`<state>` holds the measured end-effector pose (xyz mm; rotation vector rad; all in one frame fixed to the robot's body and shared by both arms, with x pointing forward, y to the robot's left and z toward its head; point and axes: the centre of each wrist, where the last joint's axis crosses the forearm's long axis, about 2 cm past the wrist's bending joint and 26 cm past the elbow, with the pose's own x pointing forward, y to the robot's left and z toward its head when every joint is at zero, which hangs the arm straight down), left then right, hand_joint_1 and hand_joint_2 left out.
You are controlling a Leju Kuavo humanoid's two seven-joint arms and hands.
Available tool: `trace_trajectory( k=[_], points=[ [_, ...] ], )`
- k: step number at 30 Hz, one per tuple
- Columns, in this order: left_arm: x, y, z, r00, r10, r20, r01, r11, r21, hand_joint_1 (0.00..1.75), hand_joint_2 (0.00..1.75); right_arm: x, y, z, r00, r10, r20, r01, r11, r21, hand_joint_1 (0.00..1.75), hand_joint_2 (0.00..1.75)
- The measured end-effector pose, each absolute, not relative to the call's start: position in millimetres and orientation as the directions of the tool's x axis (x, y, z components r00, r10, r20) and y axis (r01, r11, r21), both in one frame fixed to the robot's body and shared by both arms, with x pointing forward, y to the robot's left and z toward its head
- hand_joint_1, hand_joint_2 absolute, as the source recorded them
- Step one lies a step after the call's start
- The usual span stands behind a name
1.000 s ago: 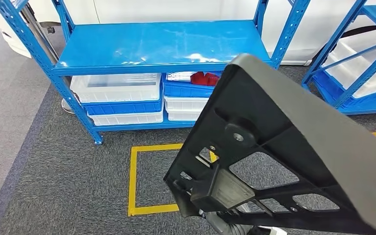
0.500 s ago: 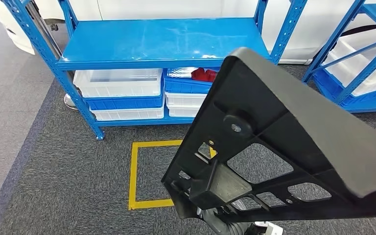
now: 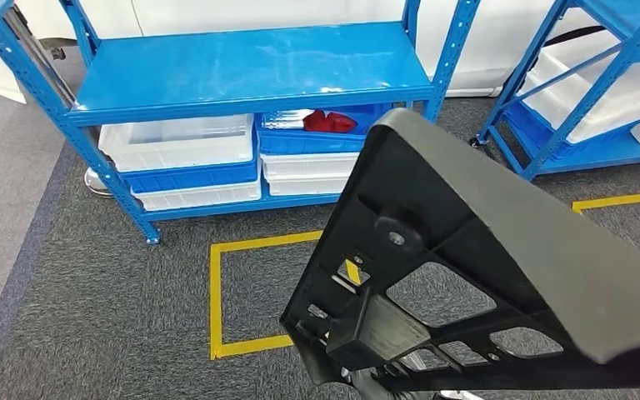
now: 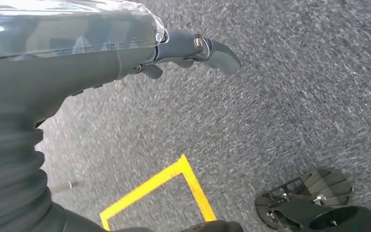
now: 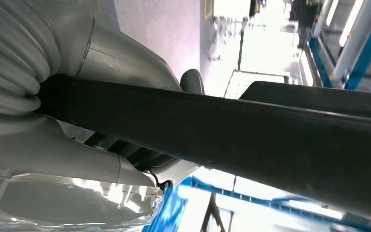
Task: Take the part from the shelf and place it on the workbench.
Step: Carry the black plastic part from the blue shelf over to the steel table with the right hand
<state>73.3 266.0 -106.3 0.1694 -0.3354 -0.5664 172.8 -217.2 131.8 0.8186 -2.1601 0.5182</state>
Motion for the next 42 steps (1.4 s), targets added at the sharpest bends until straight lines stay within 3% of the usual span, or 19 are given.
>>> trace_trajectory(
  k=[42],
  points=[
    [71.9,268.4,-106.7,0.798,-0.555,0.236,0.503,0.828,0.247,0.00,1.75,175.1,-215.7,137.3,-0.503,-0.415,0.758,-0.718,0.689,-0.099,1.75,1.75]
  ],
)
